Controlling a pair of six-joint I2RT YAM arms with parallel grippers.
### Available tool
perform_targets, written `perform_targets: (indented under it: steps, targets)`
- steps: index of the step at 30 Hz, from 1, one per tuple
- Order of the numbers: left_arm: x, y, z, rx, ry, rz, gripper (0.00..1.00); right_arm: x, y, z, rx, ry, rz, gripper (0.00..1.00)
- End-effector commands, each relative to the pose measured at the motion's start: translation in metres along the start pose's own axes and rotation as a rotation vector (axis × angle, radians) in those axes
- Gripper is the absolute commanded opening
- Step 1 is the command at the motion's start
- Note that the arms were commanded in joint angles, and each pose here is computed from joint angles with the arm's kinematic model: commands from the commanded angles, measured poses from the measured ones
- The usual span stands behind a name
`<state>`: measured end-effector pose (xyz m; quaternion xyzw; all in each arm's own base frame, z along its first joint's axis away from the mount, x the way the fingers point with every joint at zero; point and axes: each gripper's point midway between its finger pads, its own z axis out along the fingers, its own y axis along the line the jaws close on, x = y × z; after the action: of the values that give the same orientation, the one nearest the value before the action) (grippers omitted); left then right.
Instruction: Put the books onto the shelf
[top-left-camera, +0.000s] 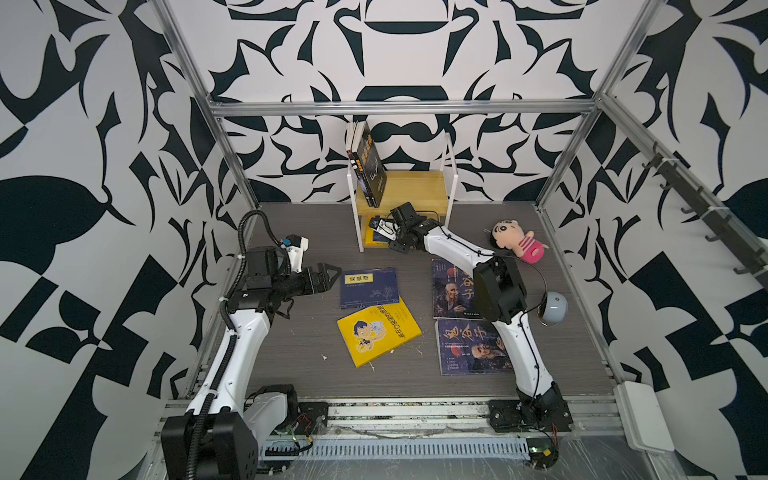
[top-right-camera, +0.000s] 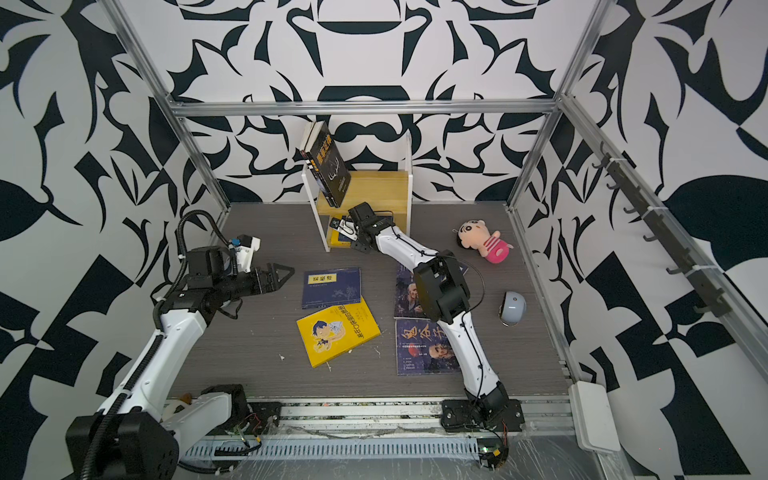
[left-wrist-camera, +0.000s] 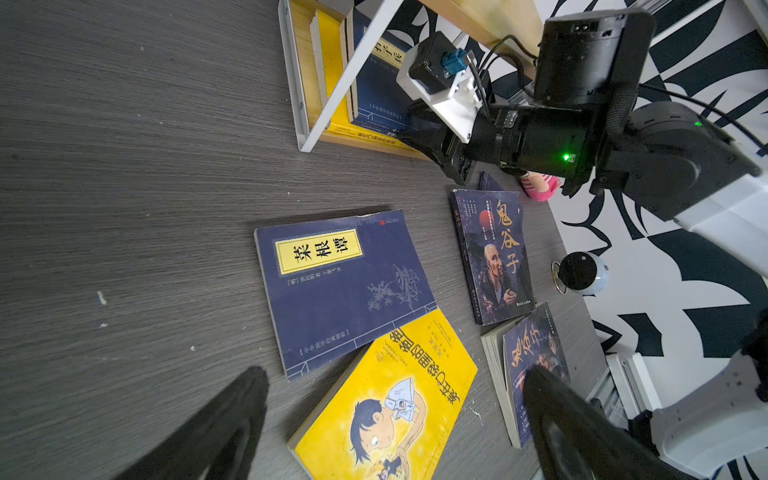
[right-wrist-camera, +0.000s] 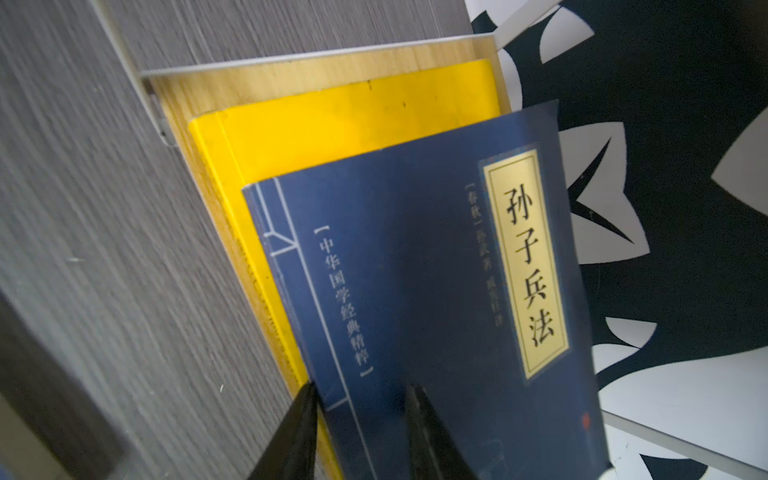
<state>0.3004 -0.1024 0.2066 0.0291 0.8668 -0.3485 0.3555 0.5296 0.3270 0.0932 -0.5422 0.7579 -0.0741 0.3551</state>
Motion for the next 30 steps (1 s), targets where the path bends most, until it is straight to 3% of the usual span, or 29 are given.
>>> perform_targets:
  steps: [1, 7, 16, 20, 30]
  targets:
    - [0.003, 0.003, 0.000, -0.001, -0.001, 0.004, 0.99, -0.026, -0.015, -0.016, 0.033, -0.070, 0.024, 0.35]
    - [0.002, 0.003, 0.000, 0.001, -0.001, 0.003, 0.99, -0.033, -0.019, -0.037, 0.031, -0.081, 0.023, 0.41]
    - [0.003, 0.004, 0.002, -0.002, 0.007, -0.016, 0.99, -0.038, -0.017, -0.096, -0.002, -0.130, 0.208, 0.54]
    - [0.004, 0.007, 0.003, -0.011, 0.009, -0.031, 1.00, -0.035, -0.002, -0.122, -0.032, -0.172, 0.360, 0.58]
    - [0.006, 0.019, 0.012, -0.023, 0.036, -0.080, 0.99, -0.016, 0.026, -0.172, -0.074, -0.241, 0.871, 0.57]
